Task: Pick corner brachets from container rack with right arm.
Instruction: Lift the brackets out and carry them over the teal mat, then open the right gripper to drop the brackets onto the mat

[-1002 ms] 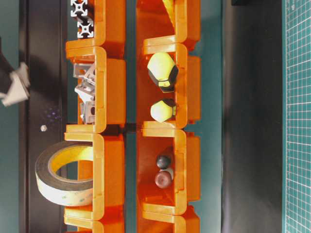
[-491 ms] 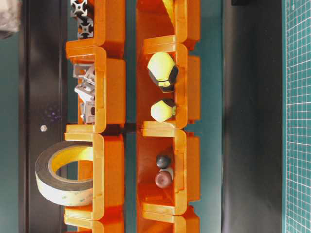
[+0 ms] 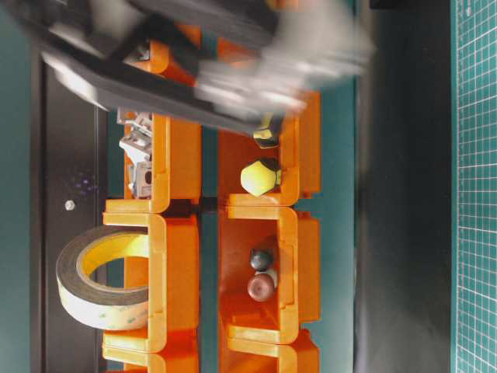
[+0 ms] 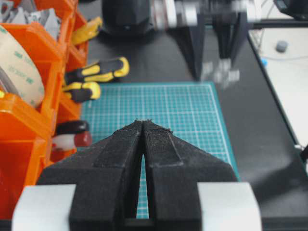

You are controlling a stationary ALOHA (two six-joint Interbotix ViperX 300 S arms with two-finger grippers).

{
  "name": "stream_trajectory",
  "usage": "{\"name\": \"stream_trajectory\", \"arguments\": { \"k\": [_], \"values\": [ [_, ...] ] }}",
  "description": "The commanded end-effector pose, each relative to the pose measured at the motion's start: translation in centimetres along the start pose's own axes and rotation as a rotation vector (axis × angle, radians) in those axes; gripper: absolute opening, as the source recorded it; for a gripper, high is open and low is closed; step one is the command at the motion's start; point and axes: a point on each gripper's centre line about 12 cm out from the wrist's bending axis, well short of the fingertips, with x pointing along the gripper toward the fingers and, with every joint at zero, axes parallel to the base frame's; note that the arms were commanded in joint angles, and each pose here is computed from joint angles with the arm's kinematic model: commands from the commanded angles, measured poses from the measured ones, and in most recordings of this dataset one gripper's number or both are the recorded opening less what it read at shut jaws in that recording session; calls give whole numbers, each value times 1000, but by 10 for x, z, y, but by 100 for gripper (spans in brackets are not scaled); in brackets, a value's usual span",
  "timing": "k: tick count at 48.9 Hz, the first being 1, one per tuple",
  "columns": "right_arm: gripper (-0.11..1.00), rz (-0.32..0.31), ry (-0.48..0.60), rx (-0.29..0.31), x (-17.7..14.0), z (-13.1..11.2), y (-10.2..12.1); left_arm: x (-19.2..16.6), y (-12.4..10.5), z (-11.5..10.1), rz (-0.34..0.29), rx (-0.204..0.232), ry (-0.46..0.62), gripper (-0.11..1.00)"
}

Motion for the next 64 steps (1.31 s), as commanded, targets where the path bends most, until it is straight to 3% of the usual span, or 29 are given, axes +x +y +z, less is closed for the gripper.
{"name": "stream_trajectory", "arguments": {
  "k": [1,9,16,27,54,60,64],
  "values": [
    [54,4,-6,-32,29,9,1,-3,-2,10,-9,3,-31,1],
    [54,8,-9,-79,72,6,-2,-3,-2,10,-11,1,-31,1],
    [54,-1,-4,-77,91,4,-12,-3,-2,10,-13,1,-31,1],
    [54,-20,14,-46,97,-4,-28,-2,-2,9,-13,4,-28,1],
    [55,-30,43,-17,102,-14,-38,-2,-2,7,-11,2,-24,1],
    [75,-27,36,-14,102,-13,-36,-3,-2,8,-10,3,-31,1],
    [79,-27,33,-16,101,-12,-36,-6,-2,9,-11,2,-38,1]
  ]
}}
